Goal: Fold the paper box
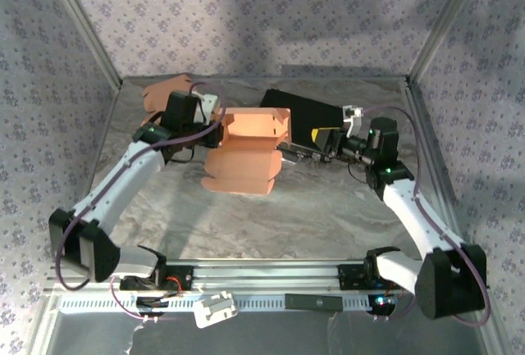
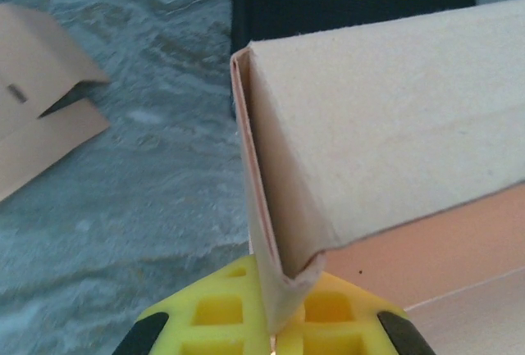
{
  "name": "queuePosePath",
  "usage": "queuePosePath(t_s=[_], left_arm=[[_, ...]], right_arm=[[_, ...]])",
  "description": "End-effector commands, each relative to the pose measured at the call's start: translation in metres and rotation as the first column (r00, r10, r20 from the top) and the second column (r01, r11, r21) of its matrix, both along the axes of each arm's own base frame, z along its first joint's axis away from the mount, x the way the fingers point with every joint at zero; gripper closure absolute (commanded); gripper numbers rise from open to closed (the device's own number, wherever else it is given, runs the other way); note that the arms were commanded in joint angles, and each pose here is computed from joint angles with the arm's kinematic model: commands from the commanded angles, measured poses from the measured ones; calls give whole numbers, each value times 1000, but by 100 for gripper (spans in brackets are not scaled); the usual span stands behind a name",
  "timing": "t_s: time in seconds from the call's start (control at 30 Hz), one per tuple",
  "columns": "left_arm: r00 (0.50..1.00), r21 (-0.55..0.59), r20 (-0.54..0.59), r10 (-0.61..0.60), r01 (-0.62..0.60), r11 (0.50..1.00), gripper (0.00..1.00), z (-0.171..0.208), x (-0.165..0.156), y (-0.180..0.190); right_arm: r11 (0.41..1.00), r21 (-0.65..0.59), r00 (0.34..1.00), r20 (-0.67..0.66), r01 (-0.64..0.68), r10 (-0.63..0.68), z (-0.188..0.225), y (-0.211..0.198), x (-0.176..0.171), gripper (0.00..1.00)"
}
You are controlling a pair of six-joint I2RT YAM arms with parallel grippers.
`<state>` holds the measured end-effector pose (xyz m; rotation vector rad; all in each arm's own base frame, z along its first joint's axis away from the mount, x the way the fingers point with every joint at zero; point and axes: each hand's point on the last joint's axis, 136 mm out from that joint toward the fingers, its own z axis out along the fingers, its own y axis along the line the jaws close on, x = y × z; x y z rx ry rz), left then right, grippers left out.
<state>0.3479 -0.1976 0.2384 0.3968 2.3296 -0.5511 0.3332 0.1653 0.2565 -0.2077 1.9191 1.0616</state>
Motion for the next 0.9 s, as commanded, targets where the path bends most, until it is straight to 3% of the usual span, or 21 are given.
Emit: queuePosePath(t_s=[0.0, 0.1, 0.33, 0.7, 0.87], left_arm=[[963, -85, 107, -246, 256, 963, 100, 21, 14, -37], [951, -46, 143, -273, 282, 958, 100, 15, 34, -41], [941, -100, 166, -295, 314, 944, 100, 7, 75, -41], [925, -133, 111, -363, 376, 917, 100, -8, 89, -53], [919, -119, 110, -378, 390, 913, 100, -8, 87, -53]], right_arm=[[992, 34, 989, 94, -121, 117, 32, 17, 5, 64], [988, 18, 982, 108, -155, 152, 34, 25, 11, 62], [973, -20, 968, 92, -232, 232, 25, 36, 22, 61], [956, -79, 953, 94, -282, 289, 16, 42, 23, 63], [954, -114, 953, 92, -277, 288, 13, 40, 30, 59]])
